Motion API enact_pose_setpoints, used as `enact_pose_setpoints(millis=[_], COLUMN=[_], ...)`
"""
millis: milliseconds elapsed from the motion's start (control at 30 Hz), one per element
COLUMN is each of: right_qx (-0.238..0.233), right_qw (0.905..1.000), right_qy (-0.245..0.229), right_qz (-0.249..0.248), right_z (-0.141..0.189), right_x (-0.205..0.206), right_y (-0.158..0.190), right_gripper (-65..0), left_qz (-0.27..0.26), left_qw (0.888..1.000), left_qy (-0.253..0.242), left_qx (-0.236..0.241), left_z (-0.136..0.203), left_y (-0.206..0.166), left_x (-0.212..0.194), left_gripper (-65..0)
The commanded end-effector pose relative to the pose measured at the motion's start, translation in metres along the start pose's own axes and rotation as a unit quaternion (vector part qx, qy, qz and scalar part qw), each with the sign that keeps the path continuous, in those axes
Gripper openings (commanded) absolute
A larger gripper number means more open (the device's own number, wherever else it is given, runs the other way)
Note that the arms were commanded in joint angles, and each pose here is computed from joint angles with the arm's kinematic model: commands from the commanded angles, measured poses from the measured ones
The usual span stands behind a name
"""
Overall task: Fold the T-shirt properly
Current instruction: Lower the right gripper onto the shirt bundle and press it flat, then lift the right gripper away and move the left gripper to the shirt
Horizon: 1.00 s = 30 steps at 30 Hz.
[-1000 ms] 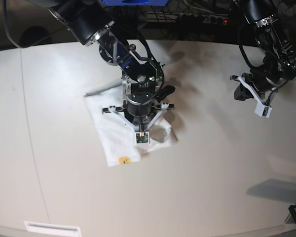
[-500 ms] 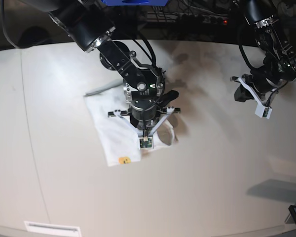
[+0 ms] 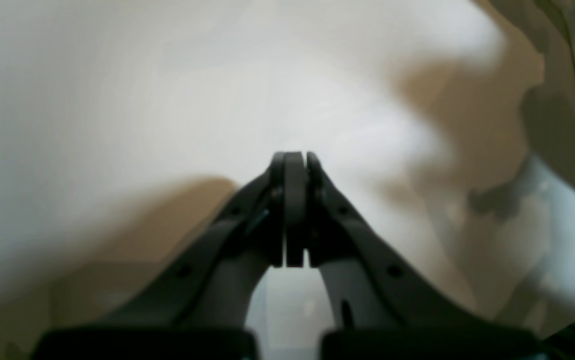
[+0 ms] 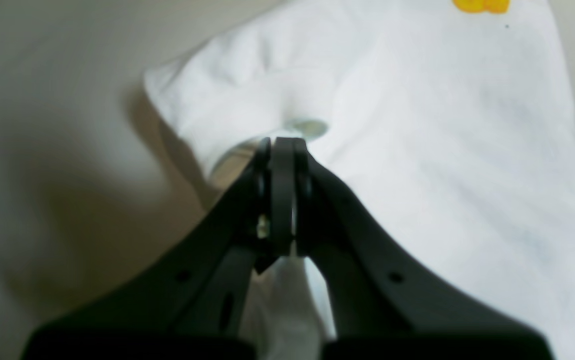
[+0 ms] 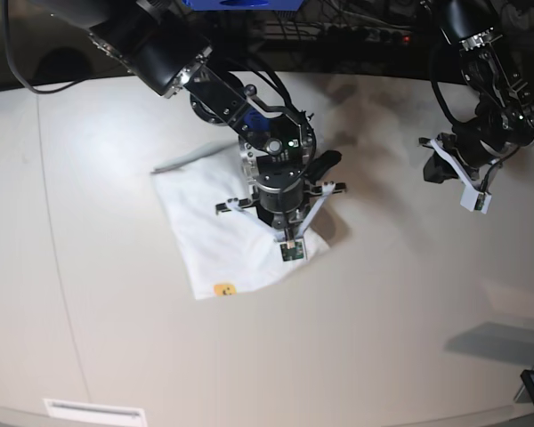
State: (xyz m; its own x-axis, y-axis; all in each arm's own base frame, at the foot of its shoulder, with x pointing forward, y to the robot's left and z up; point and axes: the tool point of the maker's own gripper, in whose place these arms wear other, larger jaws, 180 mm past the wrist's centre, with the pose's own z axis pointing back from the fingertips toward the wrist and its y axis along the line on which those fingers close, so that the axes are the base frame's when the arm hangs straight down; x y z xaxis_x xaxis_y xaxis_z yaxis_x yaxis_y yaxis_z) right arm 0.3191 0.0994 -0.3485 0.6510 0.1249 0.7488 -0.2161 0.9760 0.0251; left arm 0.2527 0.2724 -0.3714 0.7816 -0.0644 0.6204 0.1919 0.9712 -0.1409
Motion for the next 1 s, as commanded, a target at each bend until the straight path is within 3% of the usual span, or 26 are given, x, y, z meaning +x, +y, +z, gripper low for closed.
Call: enact_pose_setpoints(millis=[0,100,167,300,467,667,967], right_qx=[0.011,0.041,0.043,0.023,0.023,0.006,-0.009], right_qw=[0.9994,0.9967,0.9965,0.9966,0.9949,0.9969,0.9975], right_qy=[-0.031,-0.042,-0.047,-0.074,-0.062,-0.011,0.017], right_qz=[0.011,0.057,0.054,-0.026,-0.076,-0.078,-0.069], right_z=[0.005,0.012,0.015,0.029,0.049,0.048,0.040], right_x=[0.018,0.017,0.021,0.050,0.063,0.009,-0.030], right_y=[0.011,0.034,0.035,0.009,-0.020,-0.034,-0.034], right_gripper=[-65.0,-65.0,-65.0,-65.0,-65.0,-65.0,-65.0], left_qz=[-0.010,-0.010,-0.010,-0.010,-0.010,-0.010,-0.009], left_qw=[1.000,1.000,1.000,1.000,1.000,1.000,1.000], left_qy=[-0.022,-0.022,-0.023,-0.022,-0.021,-0.020,-0.017], left_qx=[0.002,0.002,0.002,0.002,0.003,0.002,0.002], left_z=[0.005,0.005,0.005,0.005,0.006,0.006,0.006], left_y=[0.003,0.003,0.003,0.003,0.004,0.003,0.003], left_x=[0.014,0.014,0.015,0.014,0.013,0.013,0.010], left_gripper=[-65.0,-65.0,-65.0,-65.0,-65.0,-65.0,-65.0])
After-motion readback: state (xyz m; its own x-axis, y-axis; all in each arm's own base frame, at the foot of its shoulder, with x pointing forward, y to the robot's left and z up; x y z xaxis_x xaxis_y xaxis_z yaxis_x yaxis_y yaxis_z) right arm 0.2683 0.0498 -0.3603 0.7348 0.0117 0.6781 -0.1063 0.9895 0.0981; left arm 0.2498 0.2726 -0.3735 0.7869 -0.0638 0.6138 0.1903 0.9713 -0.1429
